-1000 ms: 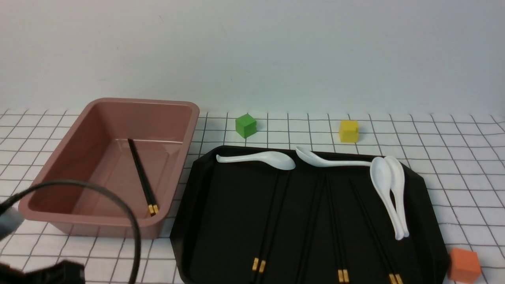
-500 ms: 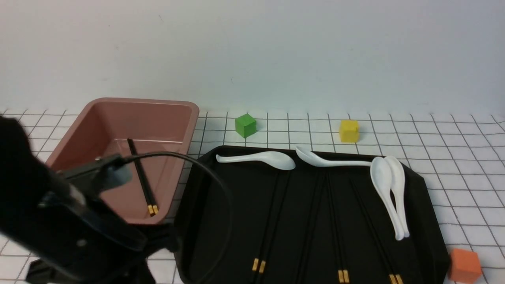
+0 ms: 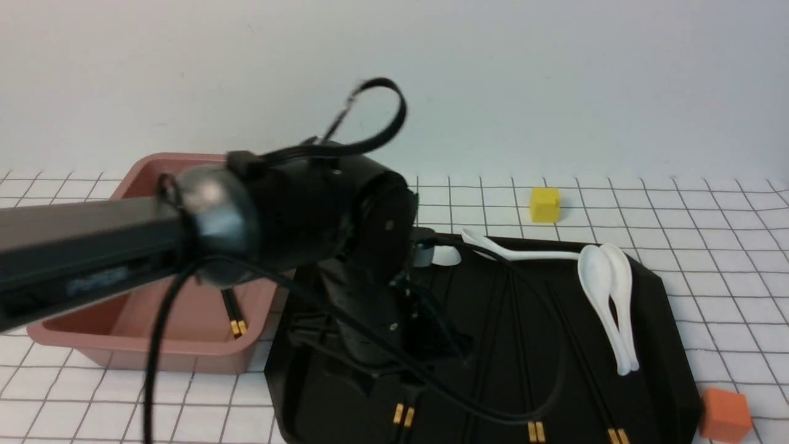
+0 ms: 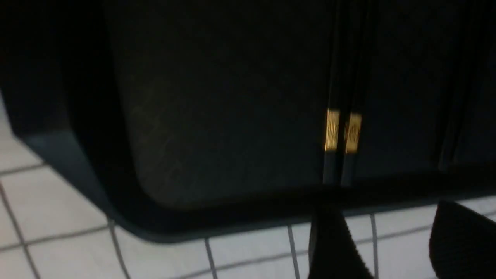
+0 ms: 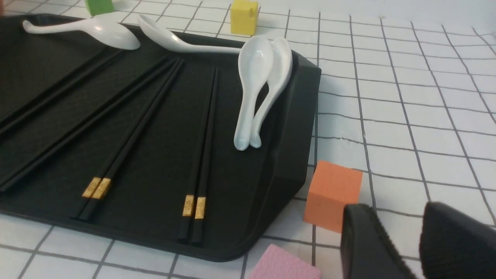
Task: On white black tablecloth take chopsticks from black tray and put them in box.
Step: 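Reach over to the black tray and grasp a pair of chopsticks with the left gripper, then place the chopsticks into the pink bin with the left gripper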
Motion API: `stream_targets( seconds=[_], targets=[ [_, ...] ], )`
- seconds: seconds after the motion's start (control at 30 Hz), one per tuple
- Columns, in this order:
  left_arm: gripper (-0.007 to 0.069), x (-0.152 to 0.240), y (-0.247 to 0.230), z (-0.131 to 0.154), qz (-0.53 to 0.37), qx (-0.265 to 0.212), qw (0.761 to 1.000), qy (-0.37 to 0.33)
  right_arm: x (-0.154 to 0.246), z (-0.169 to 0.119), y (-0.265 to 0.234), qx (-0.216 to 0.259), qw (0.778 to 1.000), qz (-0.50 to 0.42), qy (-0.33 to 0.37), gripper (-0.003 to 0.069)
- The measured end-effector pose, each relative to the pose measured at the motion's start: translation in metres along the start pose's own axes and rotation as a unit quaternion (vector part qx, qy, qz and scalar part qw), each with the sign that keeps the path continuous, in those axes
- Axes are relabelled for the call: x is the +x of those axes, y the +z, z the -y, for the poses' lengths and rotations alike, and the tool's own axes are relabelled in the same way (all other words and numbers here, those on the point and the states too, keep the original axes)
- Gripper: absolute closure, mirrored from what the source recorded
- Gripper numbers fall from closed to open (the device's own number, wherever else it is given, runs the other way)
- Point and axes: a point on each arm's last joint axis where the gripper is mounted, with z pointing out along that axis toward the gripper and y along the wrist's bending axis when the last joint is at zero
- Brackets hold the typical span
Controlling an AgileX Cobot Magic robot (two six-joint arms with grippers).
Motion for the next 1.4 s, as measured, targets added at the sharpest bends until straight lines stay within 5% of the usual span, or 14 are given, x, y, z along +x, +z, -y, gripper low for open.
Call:
stream_targets(
  seconds=[0.53,0.67,0.77,0.87,0.97,1.2,1.3,1.4],
  targets=[
    [0.0272,-0.02,0.072,0.01,-0.018,-0.017,0.999,0.032,0.0,0.0,0.0,0.0,1.0,0.0,0.0,0.0419],
    [0.0341,-0.021,0.074,0.01,-0.019,-0.021,0.999,0.034,0.0,0.0,0.0,0.0,1.0,0.0,0.0,0.0419],
    [0.0512,-0.022,0.071,0.01,-0.021,-0.024,0.999,0.027,0.0,0.0,0.0,0.0,1.0,0.0,0.0,0.0419],
    [0.0503,-0.022,0.067,0.011,-0.03,-0.03,0.999,0.026,0.0,0.0,0.0,0.0,1.0,0.0,0.0,0.0419],
    [0.0502,-0.023,0.052,0.012,-0.031,-0.025,0.999,0.022,0.0,0.0,0.0,0.0,1.0,0.0,0.0,0.0419],
    [0.0502,-0.024,-0.071,0.011,0.051,0.025,0.998,0.017,0.0,0.0,0.0,0.0,1.0,0.0,0.0,0.0419],
    [0.0502,-0.025,-0.107,-0.011,0.085,0.014,0.996,0.003,0.0,0.0,0.0,0.0,1.0,0.0,0.0,0.0419],
    [0.0502,-0.037,-0.138,-0.071,0.122,-0.028,0.99,-0.061,0.0,0.0,0.0,0.0,1.0,0.0,0.0,0.0419]
  ],
)
